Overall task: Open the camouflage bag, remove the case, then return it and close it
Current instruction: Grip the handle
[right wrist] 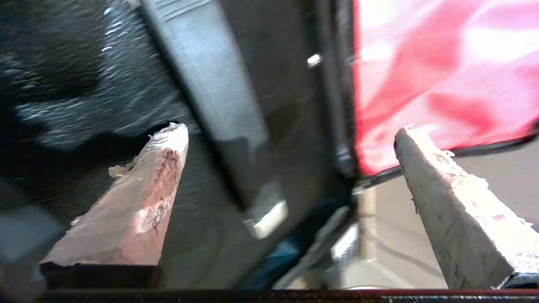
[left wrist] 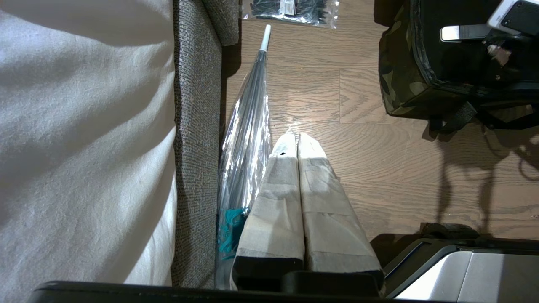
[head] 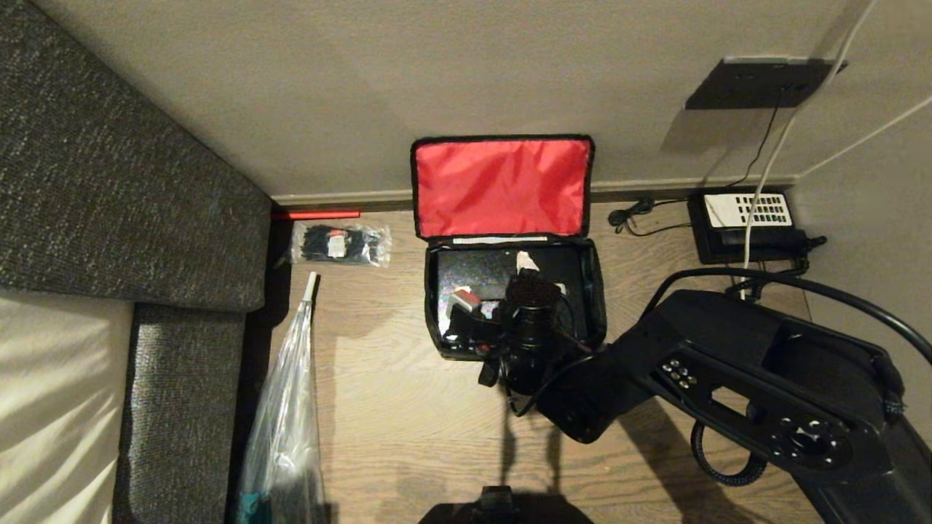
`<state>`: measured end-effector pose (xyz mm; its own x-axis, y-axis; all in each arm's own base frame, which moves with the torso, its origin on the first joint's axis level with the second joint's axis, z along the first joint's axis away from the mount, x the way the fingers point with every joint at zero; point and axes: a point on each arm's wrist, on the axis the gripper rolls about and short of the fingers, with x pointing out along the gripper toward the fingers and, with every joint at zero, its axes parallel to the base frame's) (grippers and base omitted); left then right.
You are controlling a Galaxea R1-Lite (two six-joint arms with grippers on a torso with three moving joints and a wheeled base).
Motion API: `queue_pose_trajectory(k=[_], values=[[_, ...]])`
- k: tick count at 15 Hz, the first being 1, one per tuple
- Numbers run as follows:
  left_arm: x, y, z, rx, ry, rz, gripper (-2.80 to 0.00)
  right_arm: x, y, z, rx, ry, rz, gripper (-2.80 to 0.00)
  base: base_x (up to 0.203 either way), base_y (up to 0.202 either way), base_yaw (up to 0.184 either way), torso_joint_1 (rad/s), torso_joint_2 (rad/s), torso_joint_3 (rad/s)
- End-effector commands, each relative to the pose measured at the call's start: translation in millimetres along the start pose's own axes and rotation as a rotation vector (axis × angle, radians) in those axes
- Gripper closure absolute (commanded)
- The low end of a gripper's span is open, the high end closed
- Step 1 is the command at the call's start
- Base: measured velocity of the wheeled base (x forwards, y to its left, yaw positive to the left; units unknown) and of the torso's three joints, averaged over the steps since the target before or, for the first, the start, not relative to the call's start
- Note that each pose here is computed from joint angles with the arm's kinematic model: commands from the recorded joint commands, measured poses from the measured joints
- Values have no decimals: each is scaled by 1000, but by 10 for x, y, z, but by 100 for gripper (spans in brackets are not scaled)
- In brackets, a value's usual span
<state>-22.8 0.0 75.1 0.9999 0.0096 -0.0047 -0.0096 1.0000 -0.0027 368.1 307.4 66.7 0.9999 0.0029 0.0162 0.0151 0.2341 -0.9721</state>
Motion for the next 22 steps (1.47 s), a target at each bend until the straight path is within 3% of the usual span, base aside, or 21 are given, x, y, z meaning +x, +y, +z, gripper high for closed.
queue_pose_trajectory(k=[1, 12, 18, 22], values=[[1, 0, -9, 0, 1, 1, 0, 17, -31, -7, -32, 1, -34, -280, 0, 0, 0, 0, 0, 0], [1, 0, -9, 0, 1, 1, 0, 95, 111, -100, -133, 21, -52, -280, 0, 0, 0, 0, 0, 0], [1, 0, -9, 0, 1, 1, 0, 111, 69, -77, -136, 14, -129, -280, 0, 0, 0, 0, 0, 0], [1, 0, -9, 0, 1, 1, 0, 105, 208, -105, -171, 21, -102, -280, 0, 0, 0, 0, 0, 0]])
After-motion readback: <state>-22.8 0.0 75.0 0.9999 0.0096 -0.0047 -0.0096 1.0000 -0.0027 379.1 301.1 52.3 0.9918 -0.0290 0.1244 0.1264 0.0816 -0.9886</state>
